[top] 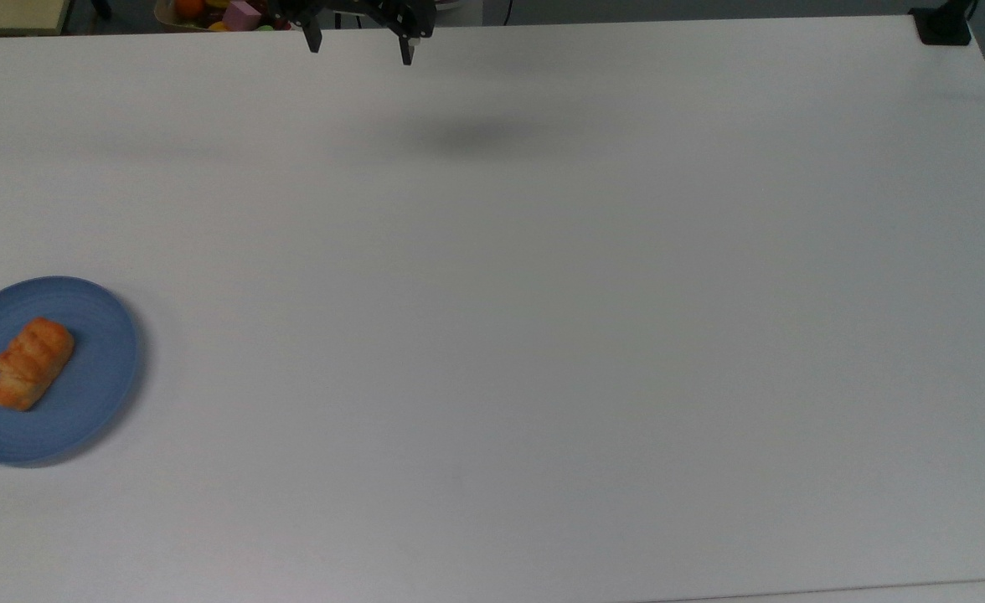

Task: Put the bread on the table
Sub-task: 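Move the gripper over the orange bread roll on the blue plate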

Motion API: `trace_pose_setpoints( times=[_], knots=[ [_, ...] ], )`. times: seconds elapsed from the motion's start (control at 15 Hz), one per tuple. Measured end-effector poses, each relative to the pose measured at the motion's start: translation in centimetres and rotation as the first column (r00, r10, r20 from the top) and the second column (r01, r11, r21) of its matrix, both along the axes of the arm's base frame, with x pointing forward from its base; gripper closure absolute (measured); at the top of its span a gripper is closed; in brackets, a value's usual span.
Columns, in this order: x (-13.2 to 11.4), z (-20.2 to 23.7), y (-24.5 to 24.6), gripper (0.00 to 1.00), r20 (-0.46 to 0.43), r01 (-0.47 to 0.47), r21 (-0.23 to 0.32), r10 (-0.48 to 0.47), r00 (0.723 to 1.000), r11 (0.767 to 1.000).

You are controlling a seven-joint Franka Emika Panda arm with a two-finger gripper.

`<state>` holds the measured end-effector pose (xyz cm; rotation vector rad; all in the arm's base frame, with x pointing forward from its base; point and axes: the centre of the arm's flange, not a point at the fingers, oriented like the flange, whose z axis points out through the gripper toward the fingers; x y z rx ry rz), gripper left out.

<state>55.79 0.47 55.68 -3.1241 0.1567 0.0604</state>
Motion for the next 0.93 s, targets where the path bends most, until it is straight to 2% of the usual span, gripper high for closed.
trace_pose_setpoints(
  times=[0.27, 0.53, 0.73, 0.93],
  knots=[
    [0.5, 0.5, -1.5, 0.0, 0.014, 0.027, -0.001, -0.027, 1.0, 1.0],
    [2.9, 0.9, -3.6, 0.0, 0.037, 0.008, -0.015, -0.008, 0.999, 1.0],
    [6.1, -0.6, -6.4, 0.0, 0.045, 0.021, -0.043, -0.019, 0.999, 0.999],
    [10.7, -4.3, -11.7, 0.0, 0.144, 0.103, -0.057, -0.094, 0.985, 0.993]
  ],
)
